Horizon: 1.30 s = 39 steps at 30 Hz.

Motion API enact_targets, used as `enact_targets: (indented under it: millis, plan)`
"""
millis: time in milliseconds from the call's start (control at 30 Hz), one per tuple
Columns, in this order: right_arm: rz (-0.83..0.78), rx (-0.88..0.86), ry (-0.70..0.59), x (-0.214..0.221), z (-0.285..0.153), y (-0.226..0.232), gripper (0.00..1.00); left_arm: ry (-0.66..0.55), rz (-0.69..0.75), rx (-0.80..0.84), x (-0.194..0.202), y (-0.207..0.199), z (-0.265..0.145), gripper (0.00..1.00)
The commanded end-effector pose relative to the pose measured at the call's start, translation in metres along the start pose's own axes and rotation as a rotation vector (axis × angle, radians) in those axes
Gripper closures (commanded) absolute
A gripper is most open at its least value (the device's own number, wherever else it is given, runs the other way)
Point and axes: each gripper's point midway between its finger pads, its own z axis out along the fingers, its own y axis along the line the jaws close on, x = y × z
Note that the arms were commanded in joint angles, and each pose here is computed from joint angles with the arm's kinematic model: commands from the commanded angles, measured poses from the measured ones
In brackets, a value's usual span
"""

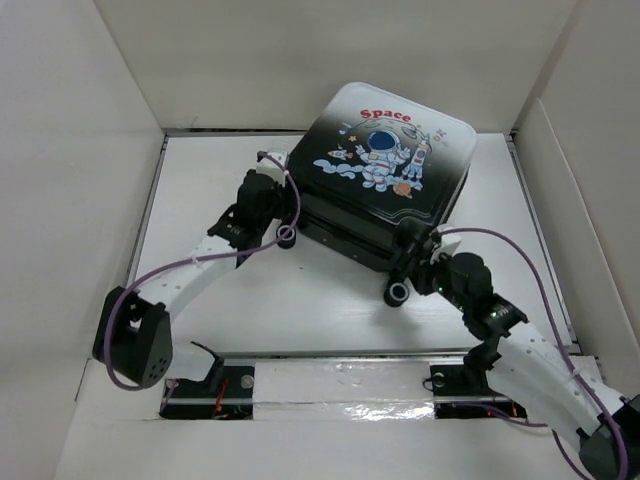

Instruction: Pack the luggage

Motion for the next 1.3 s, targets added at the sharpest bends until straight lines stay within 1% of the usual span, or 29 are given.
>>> enact_targets:
  millis: [0,33,67,100,133,167,200,233,267,300,333,367,400,433,500,533,600,633,667,700,733,800,867,900,1000,1033,1100,1133,1267]
  plan:
    - [-0.079,-0.087,-0.406,-0.142,-0.025,0.019,1.00,0.173,-0.148,0.316,0.066,-0.106,-0.051,1.00]
    - [-0.092,-0.082,-0.402,-0.145,-0.027,0.015,1.00,0.134,-0.150,0.346,0.061,-0.120,-0.065,1.00]
    - [-0.113,-0.051,-0.415,-0.158,-0.031,0.004,1.00,0.161,-0.173,0.364,0.079,-0.127,-0.073,1.00]
    - [-0.123,-0.047,-0.420,-0.165,-0.032,0.000,1.00,0.157,-0.184,0.391,0.081,-0.135,-0.081,1.00]
    - [-0.126,-0.042,-0.414,-0.168,-0.031,-0.005,1.00,0.119,-0.198,0.455,0.075,-0.153,-0.097,1.00]
    - [-0.121,-0.047,-0.392,-0.168,-0.025,-0.009,1.00,0.138,-0.227,0.478,0.087,-0.160,-0.104,1.00]
    - [-0.107,-0.043,-0.380,-0.166,-0.022,-0.017,1.00,0.131,-0.243,0.510,0.088,-0.168,-0.111,1.00]
    - [-0.108,-0.104,-0.397,-0.165,-0.020,-0.008,1.00,0.108,-0.263,0.561,0.083,-0.181,-0.121,1.00]
    - [-0.063,-0.130,-0.393,-0.158,-0.015,-0.006,1.00,0.106,-0.283,0.580,0.086,-0.185,-0.124,1.00]
    - [-0.020,-0.131,-0.349,-0.129,-0.004,-0.012,1.00,0.100,-0.314,0.630,0.081,-0.194,-0.131,1.00]
    - [-0.009,-0.182,-0.387,-0.127,-0.001,0.003,1.00,0.067,-0.340,0.659,0.070,-0.199,-0.134,1.00]
    - [0.045,-0.209,-0.385,-0.116,0.003,0.011,1.00,0.055,-0.355,0.693,0.063,-0.204,-0.138,1.00]
    - [0.077,-0.213,-0.347,-0.086,0.011,0.012,1.00,0.032,-0.370,0.726,0.053,-0.209,-0.142,1.00]
    - [0.092,-0.221,-0.392,-0.087,0.012,0.023,1.00,0.014,-0.375,0.744,0.044,-0.213,-0.144,1.00]
    - [0.130,-0.217,-0.398,-0.077,0.014,0.029,1.00,-0.029,-0.396,0.791,0.023,-0.220,-0.151,1.00]
    - [0.162,-0.165,-0.436,-0.075,0.012,0.022,1.00,-0.070,-0.419,0.828,0.008,-0.223,-0.158,1.00]
    - [0.199,-0.183,-0.467,-0.067,0.005,0.038,1.00,-0.105,-0.447,0.882,-0.010,-0.228,-0.169,1.00]
    - [0.225,-0.100,-0.499,-0.066,0.004,0.026,1.00,-0.143,-0.481,0.920,-0.024,-0.230,-0.178,1.00]
    - [0.229,-0.114,-0.506,-0.063,0.000,0.038,1.00,-0.162,-0.500,0.937,-0.032,-0.230,-0.182,1.00]
    - [0.209,-0.089,-0.520,-0.065,-0.001,0.036,1.00,-0.187,-0.511,0.953,-0.040,-0.231,-0.186,1.00]
    - [0.190,-0.069,-0.496,-0.062,0.003,0.036,1.00,-0.191,-0.514,0.967,-0.043,-0.233,-0.187,1.00]
    - [0.128,-0.101,-0.460,-0.074,0.014,0.051,1.00,-0.206,-0.513,0.991,-0.055,-0.238,-0.191,1.00]
    - [0.103,-0.209,-0.453,-0.085,0.018,0.082,1.00,-0.211,-0.514,1.008,-0.060,-0.241,-0.193,1.00]
    - [0.085,-0.242,-0.404,-0.073,0.026,0.096,1.00,-0.215,-0.525,1.015,-0.062,-0.241,-0.195,1.00]
    - [0.055,-0.300,-0.355,-0.071,0.042,0.129,1.00,-0.247,-0.532,1.041,-0.077,-0.241,-0.204,1.00]
    - [0.038,-0.359,-0.327,-0.066,0.042,0.150,1.00,-0.243,-0.527,1.051,-0.080,-0.243,-0.206,1.00]
    - [0.029,-0.429,-0.327,-0.075,0.044,0.181,1.00,-0.264,-0.531,1.077,-0.094,-0.244,-0.215,1.00]
    - [0.010,-0.479,-0.285,-0.061,0.046,0.202,1.00,-0.276,-0.538,1.087,-0.099,-0.243,-0.219,1.00]
    - [-0.008,-0.590,-0.265,-0.058,0.051,0.247,1.00,-0.260,-0.578,1.143,-0.107,-0.244,-0.231,1.00]
